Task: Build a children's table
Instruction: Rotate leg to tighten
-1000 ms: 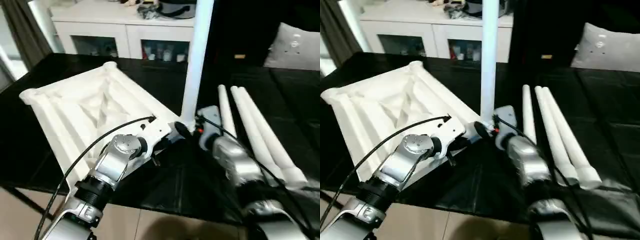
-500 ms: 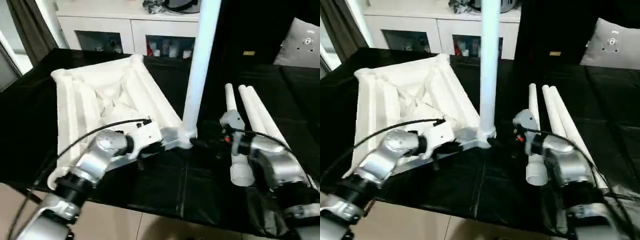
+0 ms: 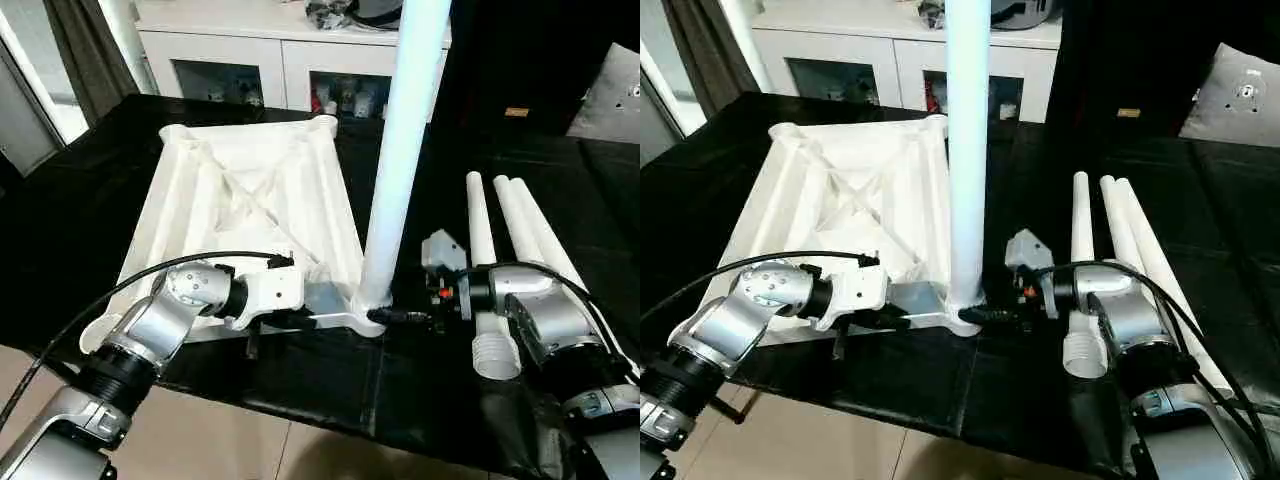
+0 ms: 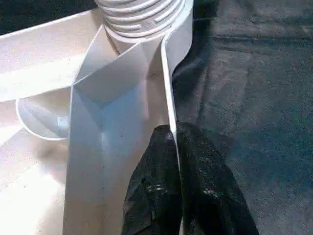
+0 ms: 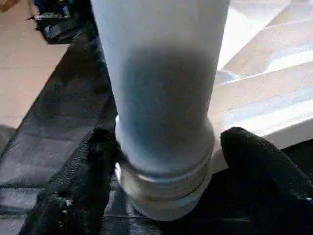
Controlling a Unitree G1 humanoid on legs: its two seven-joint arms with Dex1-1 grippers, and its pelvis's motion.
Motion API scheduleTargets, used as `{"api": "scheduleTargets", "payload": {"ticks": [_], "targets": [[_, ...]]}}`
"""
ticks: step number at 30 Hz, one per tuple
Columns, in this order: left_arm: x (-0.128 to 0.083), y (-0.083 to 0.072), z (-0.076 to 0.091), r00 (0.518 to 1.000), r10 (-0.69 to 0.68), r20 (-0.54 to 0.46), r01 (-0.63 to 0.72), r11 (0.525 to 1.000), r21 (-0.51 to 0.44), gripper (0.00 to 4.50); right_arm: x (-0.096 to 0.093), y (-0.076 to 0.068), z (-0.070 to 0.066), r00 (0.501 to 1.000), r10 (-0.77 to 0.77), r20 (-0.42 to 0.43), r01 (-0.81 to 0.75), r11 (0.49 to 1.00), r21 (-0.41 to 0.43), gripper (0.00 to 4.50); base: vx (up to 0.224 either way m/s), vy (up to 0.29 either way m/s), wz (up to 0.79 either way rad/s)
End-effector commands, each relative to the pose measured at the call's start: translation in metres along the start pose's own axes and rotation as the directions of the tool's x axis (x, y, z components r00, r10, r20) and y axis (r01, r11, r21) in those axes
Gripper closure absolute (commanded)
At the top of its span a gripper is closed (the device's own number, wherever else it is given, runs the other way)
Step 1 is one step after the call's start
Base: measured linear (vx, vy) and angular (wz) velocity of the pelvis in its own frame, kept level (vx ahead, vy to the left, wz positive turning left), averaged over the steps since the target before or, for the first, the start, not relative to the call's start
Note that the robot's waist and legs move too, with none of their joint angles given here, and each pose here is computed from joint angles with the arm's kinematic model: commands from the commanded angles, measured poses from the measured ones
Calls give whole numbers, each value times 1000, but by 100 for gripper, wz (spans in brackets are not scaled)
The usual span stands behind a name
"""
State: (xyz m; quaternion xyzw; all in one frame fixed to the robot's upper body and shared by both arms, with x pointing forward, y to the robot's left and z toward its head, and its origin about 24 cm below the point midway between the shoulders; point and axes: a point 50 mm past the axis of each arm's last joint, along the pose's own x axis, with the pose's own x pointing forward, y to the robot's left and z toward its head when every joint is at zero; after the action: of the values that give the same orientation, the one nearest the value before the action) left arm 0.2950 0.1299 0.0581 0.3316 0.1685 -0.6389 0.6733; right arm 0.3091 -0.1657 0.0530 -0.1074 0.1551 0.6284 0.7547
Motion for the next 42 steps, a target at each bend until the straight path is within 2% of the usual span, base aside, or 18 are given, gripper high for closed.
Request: {"api": "scheduleTargets", "payload": {"ticks": [1, 6, 7, 14, 16, 17, 19, 21, 23, 25, 27, 29, 33, 34, 35, 36, 39, 42], "targets": [[13, -20, -13, 987, -147, -69, 146, 989, -15, 450, -1, -3, 6, 1000, 7, -15, -7, 1000, -28, 106, 0, 0, 0], [12, -19, -11, 985, -159, -65, 158, 987, -7, 450, 4, -3, 8, 999, 34, -3, -35, 999, -18, 138, 0, 0, 0], [12, -19, -11, 985, -160, -64, 160, 987, -7, 450, 5, -3, 8, 999, 40, 1, -40, 999, -15, 161, 0, 0, 0], [12, -21, -12, 986, -157, -47, 156, 987, -23, 450, 8, 1, 4, 998, 59, 19, -59, 998, 5, 174, 0, 0, 0], [13, -22, -11, 990, -141, -28, 139, 989, -54, 450, 10, 4, 2, 998, 58, 39, -59, 998, 21, 175, 0, 0, 0], [18, -23, -8, 996, -89, -4, 87, 989, -122, 450, 18, 7, 0, 997, 16, 78, -22, 997, 68, 175, 0, 0, 0], [20, -23, -7, 998, -64, 3, 64, 987, -149, 450, 21, 8, -1, 996, -5, 89, -3, 996, 89, 175, 0, 0, 0], [28, -17, 0, 999, 34, 41, -24, 975, -222, 450, 34, 6, -3, 989, -113, 97, 100, 986, 131, 175, 0, 0, 0], [34, -12, 6, 993, 98, 64, -77, 958, -276, 450, 44, 4, -5, 974, -205, 96, 187, 967, 172, 176, 0, 0, 0], [45, -7, 18, 983, 163, 85, -126, 935, -331, 450, 58, -2, -5, 927, -354, 124, 312, 911, 271, 176, 0, 0, 0], [48, -6, 21, 980, 181, 88, -139, 926, -350, 450, 62, -3, -4, 909, -396, 129, 343, 888, 307, 176, 0, 0, 0], [60, 2, 34, 963, 257, 78, -209, 898, -388, 450, 77, -4, -3, 859, -499, 116, 429, 824, 370, 177, 0, 0, 0], [76, 7, 48, 946, 323, 34, -288, 882, -373, 450, 92, -4, -4, 781, -622, 55, 558, 734, 388, 177, 0, 0, 0], [76, 7, 48, 946, 324, 33, -289, 882, -373, 450, 92, -4, -4, 780, -623, 55, 558, 734, 388, 177, 0, 0, 0], [77, 8, 48, 943, 332, 18, -303, 881, -363, 450, 94, -3, -4, 776, -628, 62, 563, 733, 381, 121, 0, 0, 0], [77, 8, 47, 941, 339, 7, -313, 878, -361, 450, 93, -1, -4, 774, -628, 78, 562, 739, 370, 108, 0, 0, 0], [73, 10, 42, 938, 347, -10, -328, 877, -352, 450, 86, -1, -3, 770, -628, 110, 553, 744, 375, 97, 0, 0, 0], [64, 11, 28, 939, 341, -47, -339, 894, -294, 450, 61, -4, -8, 766, -627, 141, 560, 759, 331, 63, 0, 0, 0]]}}
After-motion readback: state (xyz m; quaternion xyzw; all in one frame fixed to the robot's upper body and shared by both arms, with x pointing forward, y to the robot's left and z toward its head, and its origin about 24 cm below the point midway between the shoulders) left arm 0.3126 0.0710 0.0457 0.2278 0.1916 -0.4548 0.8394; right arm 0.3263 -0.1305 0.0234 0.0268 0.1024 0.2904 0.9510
